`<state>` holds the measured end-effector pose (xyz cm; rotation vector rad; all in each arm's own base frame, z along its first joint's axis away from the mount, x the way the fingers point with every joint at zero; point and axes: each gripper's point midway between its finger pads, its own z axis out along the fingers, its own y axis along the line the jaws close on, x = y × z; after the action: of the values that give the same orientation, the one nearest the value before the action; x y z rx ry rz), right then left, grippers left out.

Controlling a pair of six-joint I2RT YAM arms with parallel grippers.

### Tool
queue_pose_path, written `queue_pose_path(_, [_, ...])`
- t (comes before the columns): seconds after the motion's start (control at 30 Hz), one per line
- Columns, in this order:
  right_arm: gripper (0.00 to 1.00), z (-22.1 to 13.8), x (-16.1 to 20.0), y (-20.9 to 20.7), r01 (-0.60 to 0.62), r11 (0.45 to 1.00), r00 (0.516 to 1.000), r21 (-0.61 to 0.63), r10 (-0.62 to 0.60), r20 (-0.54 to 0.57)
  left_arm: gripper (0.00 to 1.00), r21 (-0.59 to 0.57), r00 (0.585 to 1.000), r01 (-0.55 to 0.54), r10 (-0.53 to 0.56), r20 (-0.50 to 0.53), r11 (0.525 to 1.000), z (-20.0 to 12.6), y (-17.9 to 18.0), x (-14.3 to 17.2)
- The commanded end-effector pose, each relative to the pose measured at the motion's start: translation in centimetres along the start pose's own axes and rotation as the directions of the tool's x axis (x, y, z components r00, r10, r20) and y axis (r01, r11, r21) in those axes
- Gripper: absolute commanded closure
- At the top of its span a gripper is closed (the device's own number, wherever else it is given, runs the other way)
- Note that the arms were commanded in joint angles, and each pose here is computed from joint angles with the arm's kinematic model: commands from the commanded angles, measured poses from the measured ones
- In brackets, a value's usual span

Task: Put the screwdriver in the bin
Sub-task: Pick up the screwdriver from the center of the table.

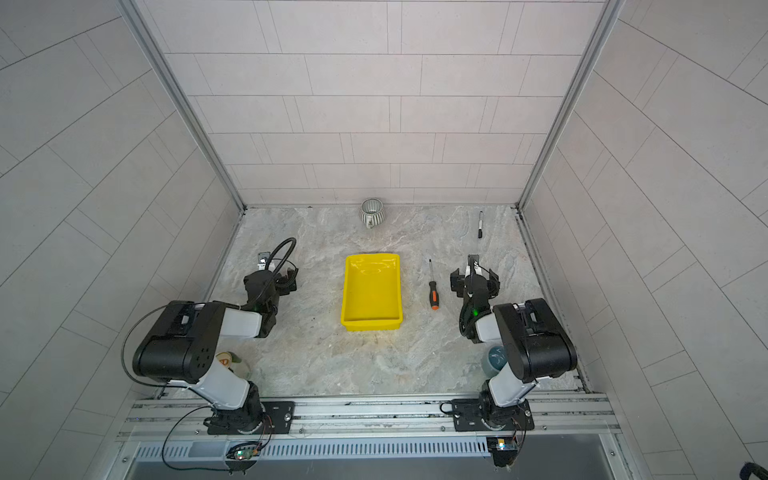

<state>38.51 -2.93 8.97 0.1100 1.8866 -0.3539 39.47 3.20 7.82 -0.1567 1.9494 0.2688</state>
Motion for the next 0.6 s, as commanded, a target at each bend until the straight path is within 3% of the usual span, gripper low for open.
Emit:
queue_pose_path(0.0, [0.01,0.11,-0.47,-0.18,0.000,1.000,1.000,0.005,0.000,0.011,0.00,0.000,0.999,0.019,-0.019,0.031,1.000,-0.29,0.04,-0.96])
queue_pose_path(0.57, [0.01,0.09,-0.49,-0.18,0.001,1.000,1.000,0.005,-0.001,0.013,0.00,0.000,0.999,0.016,-0.016,0.029,1.000,-0.32,-0.01,-0.88])
